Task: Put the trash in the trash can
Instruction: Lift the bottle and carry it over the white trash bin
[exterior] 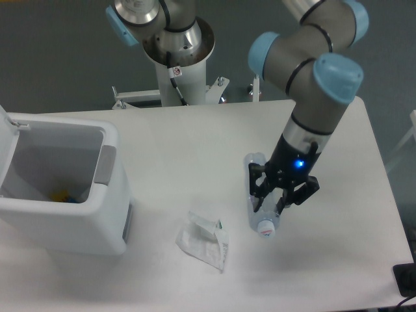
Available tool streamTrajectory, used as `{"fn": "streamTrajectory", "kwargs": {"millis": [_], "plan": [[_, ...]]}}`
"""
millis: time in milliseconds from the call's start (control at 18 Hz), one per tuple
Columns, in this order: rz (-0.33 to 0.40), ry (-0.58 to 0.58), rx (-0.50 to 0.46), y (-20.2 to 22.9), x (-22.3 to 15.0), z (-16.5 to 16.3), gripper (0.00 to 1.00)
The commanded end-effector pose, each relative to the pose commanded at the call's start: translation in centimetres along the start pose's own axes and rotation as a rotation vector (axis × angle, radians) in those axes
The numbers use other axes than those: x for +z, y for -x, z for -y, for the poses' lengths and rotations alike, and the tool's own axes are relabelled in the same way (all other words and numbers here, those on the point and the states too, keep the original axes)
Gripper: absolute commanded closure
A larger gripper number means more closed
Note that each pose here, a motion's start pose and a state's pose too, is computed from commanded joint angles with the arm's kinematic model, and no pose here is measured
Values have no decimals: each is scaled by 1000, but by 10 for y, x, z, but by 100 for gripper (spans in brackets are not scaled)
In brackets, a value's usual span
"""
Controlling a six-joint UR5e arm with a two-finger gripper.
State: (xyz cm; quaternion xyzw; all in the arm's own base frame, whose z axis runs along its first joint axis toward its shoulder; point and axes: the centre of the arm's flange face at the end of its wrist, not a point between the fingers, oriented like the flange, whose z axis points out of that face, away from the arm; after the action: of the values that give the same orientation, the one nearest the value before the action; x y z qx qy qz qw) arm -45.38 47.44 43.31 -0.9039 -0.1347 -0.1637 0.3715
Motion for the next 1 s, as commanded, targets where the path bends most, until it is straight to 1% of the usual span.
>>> {"fn": "streamTrajectory", "kwargs": {"millis": [56,111,222,278,333,444,556,611,667,778,889,1000], "plan": [[-33,-39,6,-8,-6,5,54],[-64,-81,20,-19,-15,13,57],[-93,-106,28,-25,-16,17,59],[-112,-125,31,-28,-18,19,59],[-138,-171,51,-42,-33,27,59],[-181,-210,64,-53,-38,32,59],[-225,-261,86,-72,-52,41,59],[-267,-299,89,-82,-60,47,59],[-289,-320,102,-90,-65,51,60],[-346,-373,139,-111,-78,64,60],[-406,-420,187,-143,-93,78,60],[-445,-415,234,-173,-87,89,60]]}}
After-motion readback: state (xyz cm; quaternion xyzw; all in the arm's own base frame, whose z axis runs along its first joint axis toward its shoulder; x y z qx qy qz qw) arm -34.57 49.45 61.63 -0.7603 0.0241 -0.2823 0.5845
